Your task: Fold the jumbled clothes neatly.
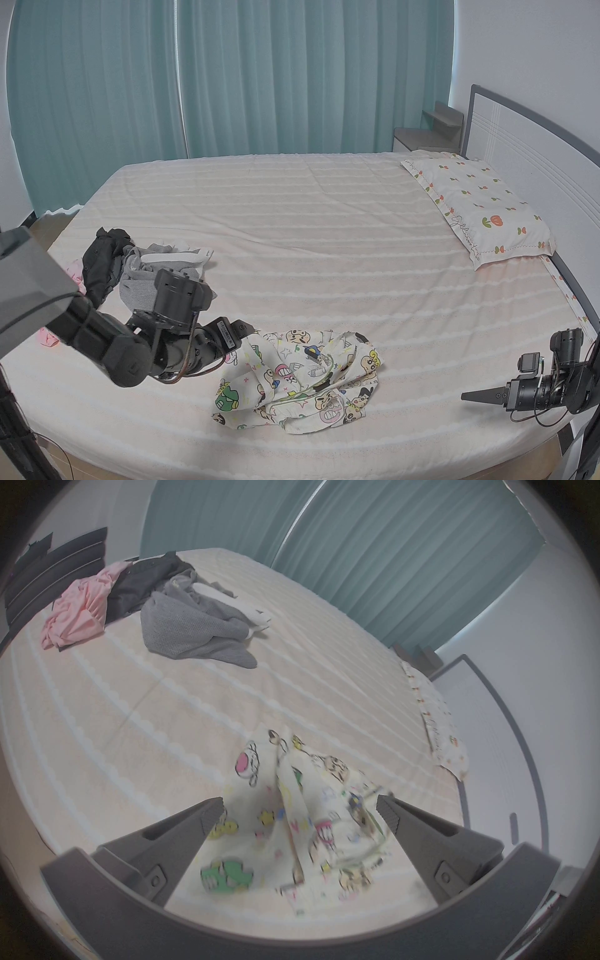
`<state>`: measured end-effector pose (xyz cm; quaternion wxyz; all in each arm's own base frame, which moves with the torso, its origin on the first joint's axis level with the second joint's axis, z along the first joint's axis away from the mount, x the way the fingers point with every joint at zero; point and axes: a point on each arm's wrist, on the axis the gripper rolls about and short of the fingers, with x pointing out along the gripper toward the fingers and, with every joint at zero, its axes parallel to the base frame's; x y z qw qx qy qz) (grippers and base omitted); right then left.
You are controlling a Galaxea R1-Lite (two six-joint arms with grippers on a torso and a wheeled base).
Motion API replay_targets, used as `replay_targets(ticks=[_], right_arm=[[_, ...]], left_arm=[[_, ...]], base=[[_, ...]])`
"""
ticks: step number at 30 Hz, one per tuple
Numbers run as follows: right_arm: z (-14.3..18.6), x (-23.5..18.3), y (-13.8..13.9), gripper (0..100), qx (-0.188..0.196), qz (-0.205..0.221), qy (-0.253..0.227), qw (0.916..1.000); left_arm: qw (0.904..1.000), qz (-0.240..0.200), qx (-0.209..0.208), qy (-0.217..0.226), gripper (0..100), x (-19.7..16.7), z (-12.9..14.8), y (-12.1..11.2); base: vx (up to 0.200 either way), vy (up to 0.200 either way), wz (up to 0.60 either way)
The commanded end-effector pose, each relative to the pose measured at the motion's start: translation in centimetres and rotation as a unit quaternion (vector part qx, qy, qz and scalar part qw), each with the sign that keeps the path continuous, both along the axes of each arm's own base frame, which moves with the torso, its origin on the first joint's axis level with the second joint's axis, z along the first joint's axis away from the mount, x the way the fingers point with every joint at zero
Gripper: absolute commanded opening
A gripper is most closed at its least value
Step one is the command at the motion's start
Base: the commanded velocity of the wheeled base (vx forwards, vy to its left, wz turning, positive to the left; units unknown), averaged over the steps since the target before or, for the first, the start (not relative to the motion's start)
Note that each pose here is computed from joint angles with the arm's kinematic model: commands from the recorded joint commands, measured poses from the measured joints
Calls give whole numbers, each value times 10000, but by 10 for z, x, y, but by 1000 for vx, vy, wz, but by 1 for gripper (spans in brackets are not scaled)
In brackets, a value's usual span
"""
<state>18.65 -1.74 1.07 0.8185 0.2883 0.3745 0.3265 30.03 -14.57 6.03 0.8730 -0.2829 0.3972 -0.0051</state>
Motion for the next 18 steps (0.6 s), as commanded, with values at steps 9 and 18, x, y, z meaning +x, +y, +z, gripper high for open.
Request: replay_targets(ticks=[9, 18], right_arm=[[-6, 0, 0, 100, -95, 55, -105, 9999], [-9, 2, 0, 100, -120, 35, -213, 9997]], left_arm=[[9992, 274, 110, 253, 100, 80, -80, -17], [9994, 296, 97, 136, 0, 84, -76, -15]], base=[[0, 0, 0], [0, 0, 0]])
